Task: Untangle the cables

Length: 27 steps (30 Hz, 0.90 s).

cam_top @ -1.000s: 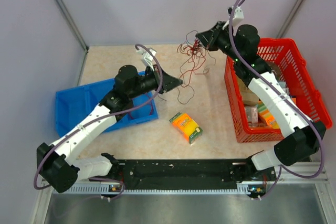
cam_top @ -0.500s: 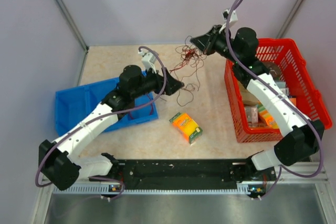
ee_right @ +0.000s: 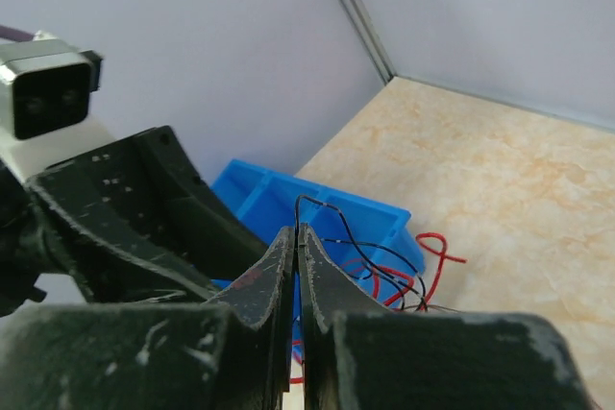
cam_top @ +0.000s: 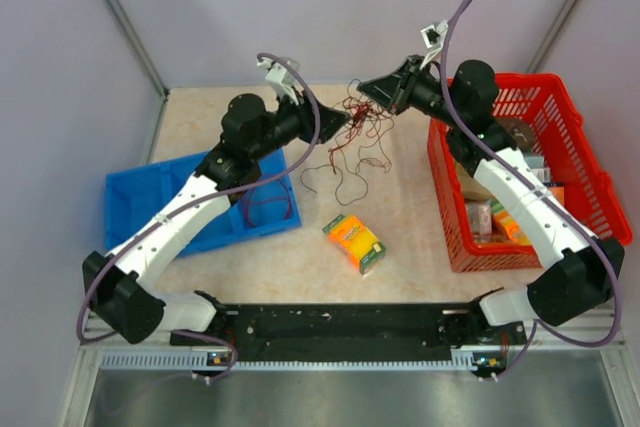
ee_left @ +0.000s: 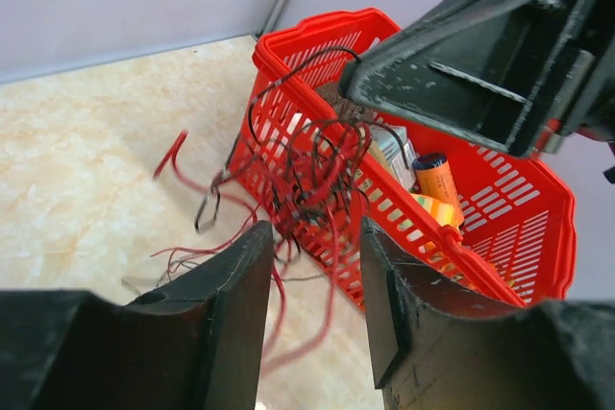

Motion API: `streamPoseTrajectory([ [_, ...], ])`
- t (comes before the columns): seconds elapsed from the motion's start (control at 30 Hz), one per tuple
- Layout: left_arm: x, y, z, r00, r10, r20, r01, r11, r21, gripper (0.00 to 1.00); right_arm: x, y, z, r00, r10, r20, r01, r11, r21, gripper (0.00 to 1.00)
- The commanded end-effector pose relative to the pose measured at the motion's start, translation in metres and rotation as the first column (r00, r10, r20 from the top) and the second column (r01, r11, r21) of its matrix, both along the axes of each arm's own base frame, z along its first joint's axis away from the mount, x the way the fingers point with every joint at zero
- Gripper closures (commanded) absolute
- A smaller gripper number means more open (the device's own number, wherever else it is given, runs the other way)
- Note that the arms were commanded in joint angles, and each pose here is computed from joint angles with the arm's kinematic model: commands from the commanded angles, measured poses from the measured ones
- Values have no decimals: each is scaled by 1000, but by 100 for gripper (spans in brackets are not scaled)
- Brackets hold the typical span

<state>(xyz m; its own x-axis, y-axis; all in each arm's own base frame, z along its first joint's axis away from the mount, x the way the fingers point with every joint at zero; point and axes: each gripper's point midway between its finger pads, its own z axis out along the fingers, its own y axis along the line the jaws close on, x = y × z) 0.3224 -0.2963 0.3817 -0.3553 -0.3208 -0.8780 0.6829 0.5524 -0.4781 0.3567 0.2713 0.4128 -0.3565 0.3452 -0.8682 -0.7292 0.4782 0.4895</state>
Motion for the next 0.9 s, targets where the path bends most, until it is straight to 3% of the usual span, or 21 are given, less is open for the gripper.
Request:
streamPoseTrajectory([
  [0.0,6,-14,31,990,-60,124,62,998,-7,55,-18,-4,41,995,39,94,-45,997,63,100],
  [0.1,11,-22,27,988,-91,127,91,996,11,56,-19,-3,39,995,49,85,-55,997,63,100],
  [0.23,11,-32,20,985,-137,103,136,991,19,67,-19,-1,36,996,60,72,-65,996,68,100],
  [0.43,16,-38,7,987,-149,66,148,989,16,69,-22,1,36,995,76,66,-81,994,76,100],
  [0.77,21,-39,9,989,-134,70,134,991,0,99,-26,5,25,996,86,12,-87,994,72,100],
  [0.87,17,-33,2,992,-109,67,110,994,3,100,-16,-4,17,999,5,-35,-3,999,48,100],
])
